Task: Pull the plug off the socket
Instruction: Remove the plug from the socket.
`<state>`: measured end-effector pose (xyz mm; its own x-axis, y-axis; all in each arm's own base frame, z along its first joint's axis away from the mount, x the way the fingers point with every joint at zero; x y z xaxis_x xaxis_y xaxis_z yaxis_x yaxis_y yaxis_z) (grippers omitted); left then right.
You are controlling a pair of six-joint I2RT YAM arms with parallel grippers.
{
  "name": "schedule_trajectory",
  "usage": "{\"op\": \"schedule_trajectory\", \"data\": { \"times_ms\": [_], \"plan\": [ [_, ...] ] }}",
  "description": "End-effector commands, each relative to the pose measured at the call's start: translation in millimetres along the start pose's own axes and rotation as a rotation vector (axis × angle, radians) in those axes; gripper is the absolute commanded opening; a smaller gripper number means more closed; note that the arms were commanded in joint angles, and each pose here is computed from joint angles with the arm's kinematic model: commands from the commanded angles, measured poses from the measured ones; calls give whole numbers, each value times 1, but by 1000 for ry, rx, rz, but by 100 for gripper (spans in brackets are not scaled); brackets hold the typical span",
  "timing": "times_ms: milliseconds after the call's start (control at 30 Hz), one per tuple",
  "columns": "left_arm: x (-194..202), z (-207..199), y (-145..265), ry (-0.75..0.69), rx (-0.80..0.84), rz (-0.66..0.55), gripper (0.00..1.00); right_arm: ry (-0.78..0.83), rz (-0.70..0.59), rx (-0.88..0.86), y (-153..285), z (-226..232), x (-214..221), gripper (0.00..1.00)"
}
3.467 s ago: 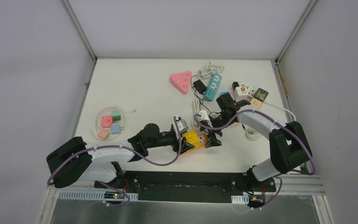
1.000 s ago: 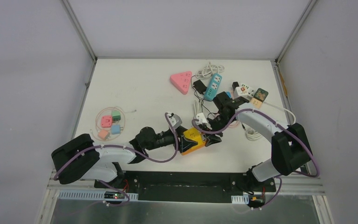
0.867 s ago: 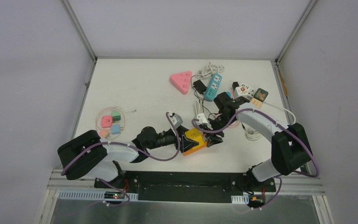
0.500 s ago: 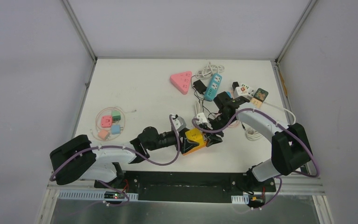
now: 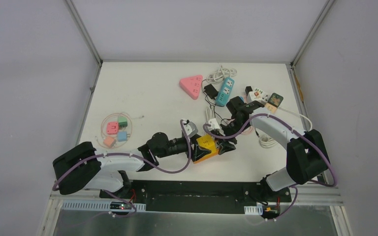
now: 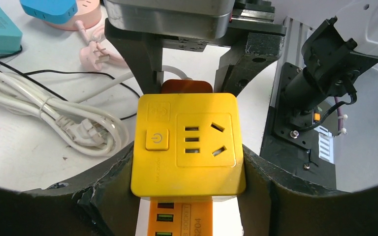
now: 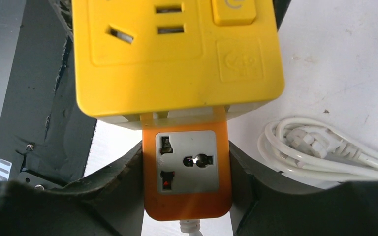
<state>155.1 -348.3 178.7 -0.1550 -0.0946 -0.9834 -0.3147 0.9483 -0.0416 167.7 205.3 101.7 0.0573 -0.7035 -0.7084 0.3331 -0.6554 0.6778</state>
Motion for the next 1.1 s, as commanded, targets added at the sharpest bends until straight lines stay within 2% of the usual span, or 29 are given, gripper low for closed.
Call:
{"op": "schedule_trajectory", "data": {
  "times_ms": [0,100,167,233,333,400,467,533,633,667,700,767,867,933,1000,1067],
  "plan": [
    [-32,14,3,52,-107,-92,0,27,-94,-8,7,1,-27,0],
    [-48,-1,-1,193,-14,-177,0,29,-96,-9,7,2,-27,0],
    [-49,-3,-6,215,3,-176,0,27,-97,-10,7,2,-27,0],
    [-37,2,-12,164,-24,-98,0,29,-98,-9,7,3,-28,0],
    [-14,11,-15,-13,-120,64,0,32,-100,-5,8,2,-28,0],
    [-16,5,-13,-100,-126,86,0,30,-100,-5,9,3,-28,0],
    [-27,2,-9,-88,-130,55,0,29,-102,-5,9,2,-28,0],
    [-32,7,-4,-2,-173,9,0,27,-107,-8,9,3,-29,0],
    [-47,8,2,198,-119,-136,0,26,-113,-12,9,3,-30,0],
    [-59,5,2,237,-82,-201,0,23,-113,-14,8,3,-30,0],
    [-59,3,0,248,-60,-211,0,23,-114,-15,8,3,-30,0],
    [-49,0,-9,173,-34,-138,0,17,-113,-18,8,3,-30,0],
    [-26,2,-17,-66,-120,30,0,18,-111,-18,8,3,-30,0],
    [-24,0,-16,-161,-140,69,0,16,-112,-14,9,3,-29,0],
    [-32,-3,-12,-124,-143,31,0,12,-112,-12,9,2,-28,0],
    [-44,-4,-8,-26,-155,-43,0,12,-112,-13,9,2,-28,0]
  ]
}}
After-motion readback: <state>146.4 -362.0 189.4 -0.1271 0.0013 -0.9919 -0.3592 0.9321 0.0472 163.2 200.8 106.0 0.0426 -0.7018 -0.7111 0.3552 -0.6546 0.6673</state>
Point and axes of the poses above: each gripper's point midway between its finger pads, its own y axis back along the fingers, its own z axis along the line the jaws close on, x = y × z, the point moved 1 cm from there along y, back along the fingers, and after that the axes turned 4 degrees about -y, right-handed, at the moved point
